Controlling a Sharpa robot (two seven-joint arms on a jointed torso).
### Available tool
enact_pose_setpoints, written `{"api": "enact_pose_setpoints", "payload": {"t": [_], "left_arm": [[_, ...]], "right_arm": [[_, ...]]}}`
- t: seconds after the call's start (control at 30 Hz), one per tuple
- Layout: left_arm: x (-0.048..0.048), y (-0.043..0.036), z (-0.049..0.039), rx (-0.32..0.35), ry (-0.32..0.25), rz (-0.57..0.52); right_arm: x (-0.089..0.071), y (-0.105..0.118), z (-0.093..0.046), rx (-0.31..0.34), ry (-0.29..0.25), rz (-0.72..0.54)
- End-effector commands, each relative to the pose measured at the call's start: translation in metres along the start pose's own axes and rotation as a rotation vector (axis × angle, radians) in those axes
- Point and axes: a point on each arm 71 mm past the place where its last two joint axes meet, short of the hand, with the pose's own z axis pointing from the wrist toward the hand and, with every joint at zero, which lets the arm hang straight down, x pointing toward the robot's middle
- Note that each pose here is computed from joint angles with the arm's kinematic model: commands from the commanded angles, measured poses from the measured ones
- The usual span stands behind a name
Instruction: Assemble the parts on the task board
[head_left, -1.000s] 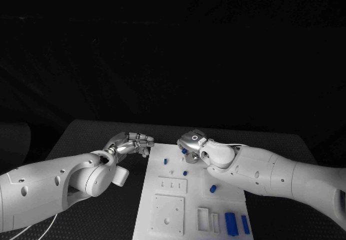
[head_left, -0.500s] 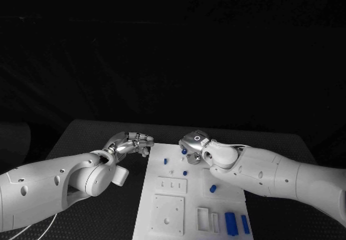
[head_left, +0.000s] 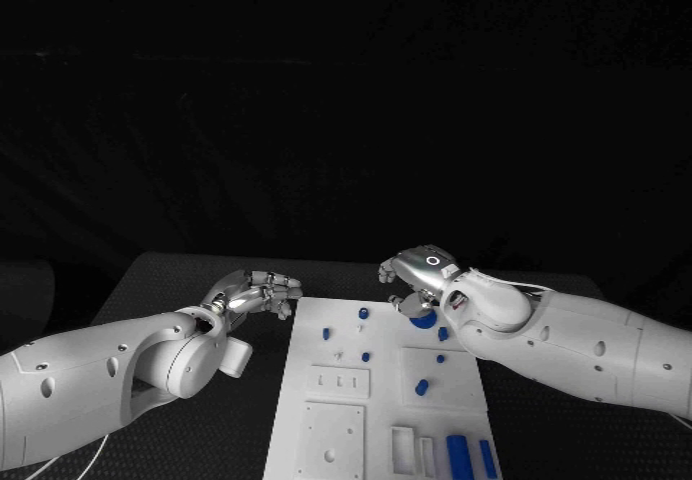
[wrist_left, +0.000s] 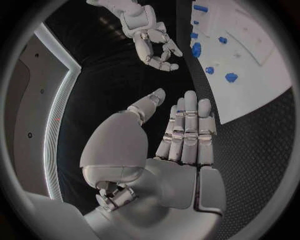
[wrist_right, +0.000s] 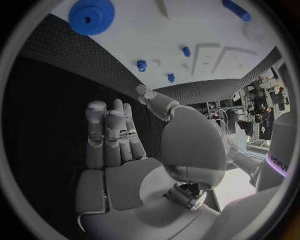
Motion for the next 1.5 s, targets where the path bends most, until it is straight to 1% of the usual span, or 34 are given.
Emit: {"api": "enact_pose_setpoints", "payload": {"t": [0.03,0.13,0.2,0.27,0.37,0.47,0.67,0.77,0.9,1.1,1.23,1.5], "left_arm": [[-0.0009,-0.0022,0.0014,0.021,0.011,0.006],[-0.0023,-0.0017,0.0024,0.022,0.008,0.009],[-0.0019,-0.0017,0.0028,0.023,0.01,0.009],[-0.0017,-0.0012,0.0026,0.023,0.012,0.008],[-0.0006,0.0006,0.0036,0.02,0.016,0.008],[0.002,0.0032,0.0041,0.016,0.023,0.005],[0.0062,0.0052,0.0044,0.013,0.034,0.001],[0.0072,0.006,0.0039,0.011,0.038,-0.001],[0.0072,0.0071,0.0038,0.01,0.039,-0.002],[0.008,0.0082,0.0038,0.008,0.042,-0.003],[0.0082,0.0088,0.0037,0.007,0.042,-0.004],[0.008,0.0089,0.0038,0.007,0.041,-0.003]], "right_arm": [[-0.003,-0.004,-0.012,0.012,0.023,0.083],[-0.004,-0.013,-0.023,0.041,0.055,0.149],[-0.004,-0.015,-0.029,0.038,0.065,0.153],[-0.004,-0.017,-0.034,0.044,0.093,0.166],[-0.002,-0.022,-0.04,0.052,0.117,0.176],[0.002,-0.033,-0.048,0.074,0.146,0.17],[0.015,-0.052,-0.061,0.116,0.19,0.166],[0.026,-0.056,-0.068,0.131,0.203,0.177],[0.037,-0.06,-0.071,0.146,0.204,0.193],[0.049,-0.064,-0.072,0.161,0.209,0.208],[0.052,-0.067,-0.073,0.167,0.209,0.207],[0.052,-0.068,-0.072,0.17,0.196,0.204]]}}
